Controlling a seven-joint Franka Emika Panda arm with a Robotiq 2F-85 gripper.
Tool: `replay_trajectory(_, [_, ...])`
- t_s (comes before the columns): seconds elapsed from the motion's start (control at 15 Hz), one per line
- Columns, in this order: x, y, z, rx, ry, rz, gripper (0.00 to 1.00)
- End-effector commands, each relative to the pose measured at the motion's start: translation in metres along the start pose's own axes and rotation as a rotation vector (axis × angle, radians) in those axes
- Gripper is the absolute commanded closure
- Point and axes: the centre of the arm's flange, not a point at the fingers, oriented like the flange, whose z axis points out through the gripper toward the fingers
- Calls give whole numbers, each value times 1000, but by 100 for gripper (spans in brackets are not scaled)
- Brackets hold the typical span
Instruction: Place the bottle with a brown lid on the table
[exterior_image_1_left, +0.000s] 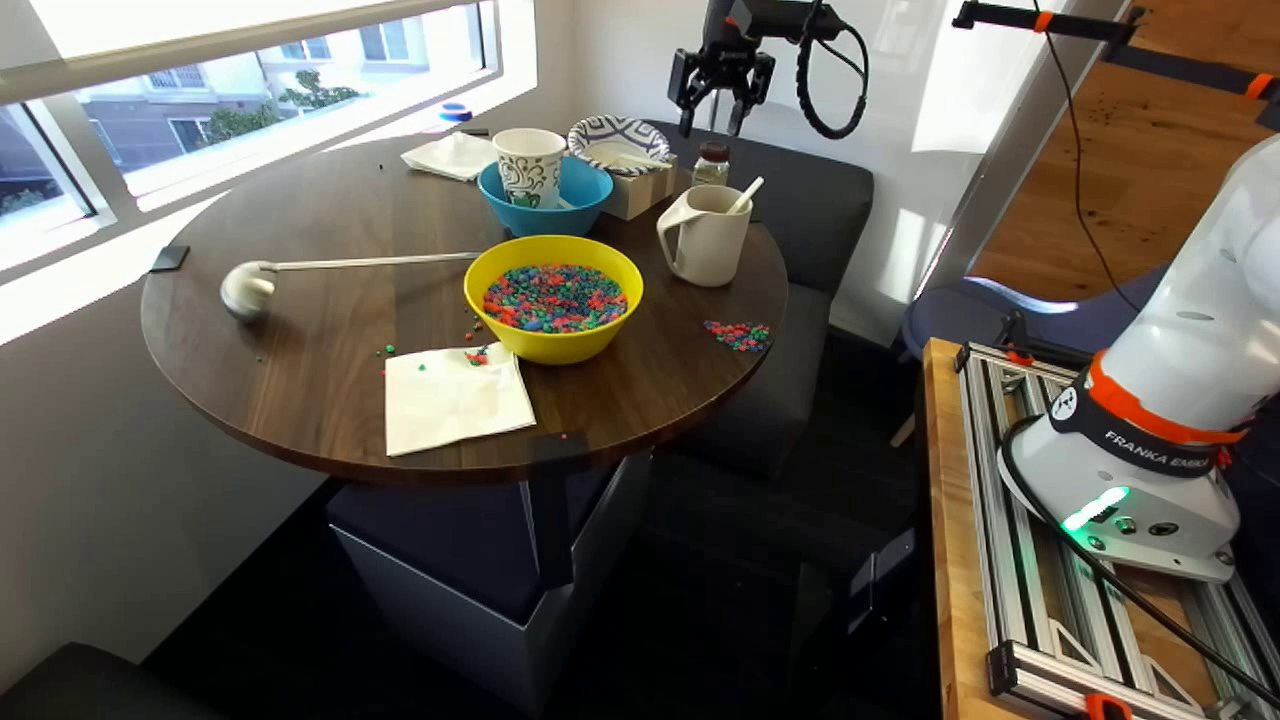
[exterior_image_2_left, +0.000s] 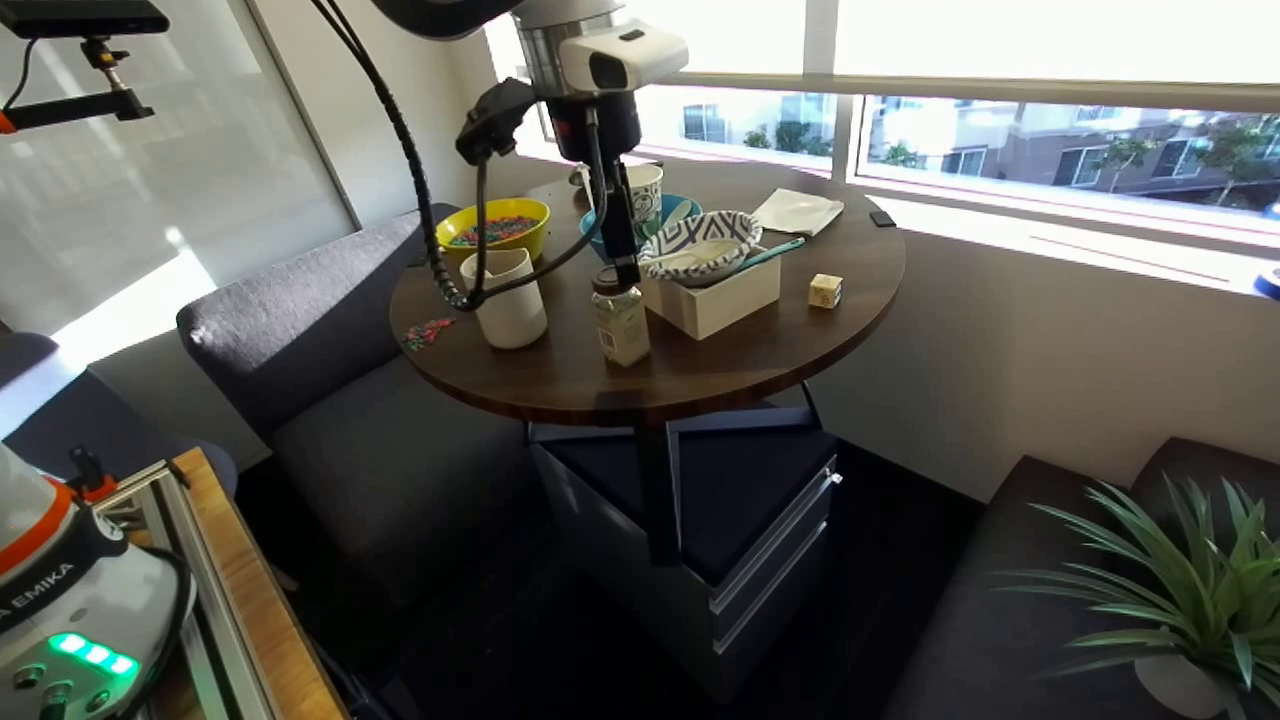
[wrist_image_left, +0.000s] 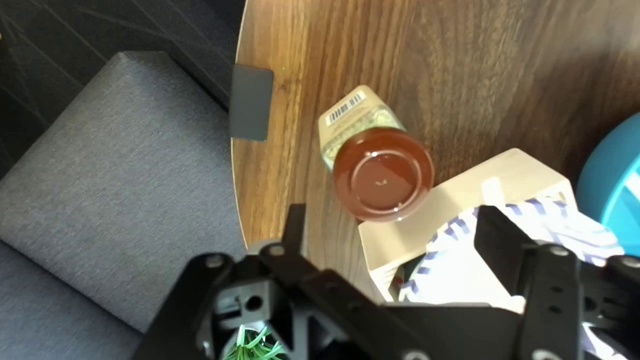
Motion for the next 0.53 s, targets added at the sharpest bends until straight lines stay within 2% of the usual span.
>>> replay_trajectory(0.0, [2, 3, -41, 86, 34, 40, 0])
replay_trajectory(0.07, [9, 5, -49, 124, 45, 55, 0])
replay_trajectory(0.27, [27, 3, -64, 292, -40, 80, 0])
replay_trajectory(0.33, [14, 0, -60, 222, 21, 72, 0])
replay_trajectory(0.47, [18, 1, -68, 274, -4, 74, 0])
